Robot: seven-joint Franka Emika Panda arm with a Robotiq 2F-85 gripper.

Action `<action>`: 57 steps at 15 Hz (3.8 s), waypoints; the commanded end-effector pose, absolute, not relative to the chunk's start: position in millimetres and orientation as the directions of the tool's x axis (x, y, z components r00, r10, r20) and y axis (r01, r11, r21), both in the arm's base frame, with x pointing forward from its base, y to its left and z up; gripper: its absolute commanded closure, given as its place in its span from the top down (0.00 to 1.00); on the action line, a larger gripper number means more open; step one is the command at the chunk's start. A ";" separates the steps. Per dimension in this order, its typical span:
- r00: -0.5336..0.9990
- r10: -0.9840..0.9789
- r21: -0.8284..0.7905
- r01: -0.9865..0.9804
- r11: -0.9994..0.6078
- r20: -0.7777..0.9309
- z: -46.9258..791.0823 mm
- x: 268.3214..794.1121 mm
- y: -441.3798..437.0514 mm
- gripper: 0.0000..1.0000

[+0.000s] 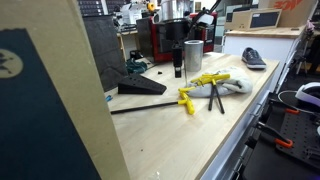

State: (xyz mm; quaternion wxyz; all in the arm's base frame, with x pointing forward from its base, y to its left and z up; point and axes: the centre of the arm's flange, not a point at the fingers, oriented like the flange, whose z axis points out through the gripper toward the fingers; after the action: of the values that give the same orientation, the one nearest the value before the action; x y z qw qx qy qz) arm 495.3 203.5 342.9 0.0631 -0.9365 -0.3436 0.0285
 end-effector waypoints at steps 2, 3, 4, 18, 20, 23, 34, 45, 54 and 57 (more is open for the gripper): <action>0.632 0.771 -0.142 0.759 -0.636 -0.077 349.7 479.9 179.5 1.00; 0.603 0.793 -0.137 0.781 -0.609 -0.087 348.3 479.0 176.3 1.00; 0.567 0.818 -0.123 0.809 -0.575 -0.097 346.1 479.8 172.3 1.00; 0.285 0.954 -0.023 0.957 -0.288 -0.088 316.4 496.5 170.5 1.00; 0.269 0.959 -0.041 0.961 -0.274 -0.088 309.0 497.5 178.4 1.00; 0.291 0.950 -0.102 0.948 -0.302 -0.112 296.0 488.9 185.5 1.00; 0.367 0.924 -0.174 0.908 -0.381 -0.110 284.4 473.7 192.0 0.27; 0.414 0.906 -0.055 0.906 -0.420 -0.090 283.2 479.5 204.8 1.00; 0.452 0.889 0.032 0.892 -0.451 -0.076 277.2 485.4 207.5 0.32; 0.471 0.880 0.062 0.882 -0.468 -0.056 280.2 482.9 206.0 0.10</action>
State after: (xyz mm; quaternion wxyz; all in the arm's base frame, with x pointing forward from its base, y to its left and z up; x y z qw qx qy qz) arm 491.2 206.2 278.4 -0.0252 -0.8503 -0.5250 0.0277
